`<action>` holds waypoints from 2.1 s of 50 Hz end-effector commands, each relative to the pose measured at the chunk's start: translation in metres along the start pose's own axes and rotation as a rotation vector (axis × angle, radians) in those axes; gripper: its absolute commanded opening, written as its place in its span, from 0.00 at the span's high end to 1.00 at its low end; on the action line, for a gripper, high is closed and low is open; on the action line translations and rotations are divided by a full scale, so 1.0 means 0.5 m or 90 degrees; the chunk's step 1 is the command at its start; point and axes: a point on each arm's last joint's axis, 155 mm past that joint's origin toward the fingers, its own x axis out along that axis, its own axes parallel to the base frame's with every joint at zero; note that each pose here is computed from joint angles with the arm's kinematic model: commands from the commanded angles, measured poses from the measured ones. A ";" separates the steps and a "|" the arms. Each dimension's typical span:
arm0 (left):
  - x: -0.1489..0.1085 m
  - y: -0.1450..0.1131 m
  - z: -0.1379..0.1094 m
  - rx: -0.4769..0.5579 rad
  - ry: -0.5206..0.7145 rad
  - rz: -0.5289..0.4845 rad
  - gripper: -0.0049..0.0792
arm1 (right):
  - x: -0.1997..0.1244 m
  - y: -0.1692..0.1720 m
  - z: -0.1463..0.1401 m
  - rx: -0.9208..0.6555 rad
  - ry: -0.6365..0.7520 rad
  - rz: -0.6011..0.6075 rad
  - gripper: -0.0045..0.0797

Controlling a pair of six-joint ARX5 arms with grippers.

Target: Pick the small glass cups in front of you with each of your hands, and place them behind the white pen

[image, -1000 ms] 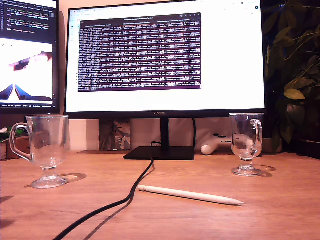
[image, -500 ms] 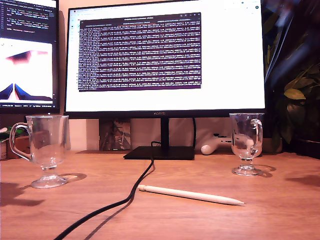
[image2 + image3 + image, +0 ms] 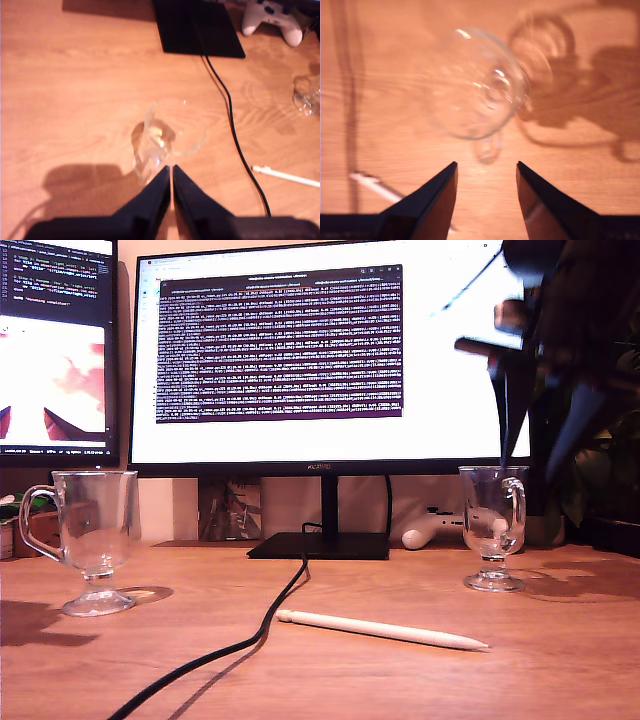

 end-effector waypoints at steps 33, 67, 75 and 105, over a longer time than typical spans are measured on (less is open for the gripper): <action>0.012 0.039 -0.018 0.066 0.031 0.056 0.83 | 0.053 0.024 0.044 -0.070 -0.028 0.006 0.96; 0.045 0.079 -0.081 0.233 0.255 0.067 0.57 | 0.054 0.061 0.049 -0.127 -0.047 0.022 0.96; 0.065 0.077 -0.081 0.253 0.283 0.049 0.55 | 0.054 0.062 0.052 -0.138 -0.051 0.022 0.96; 0.129 0.037 -0.068 0.301 0.304 0.005 0.55 | 0.052 0.069 0.067 -0.148 -0.072 0.029 0.96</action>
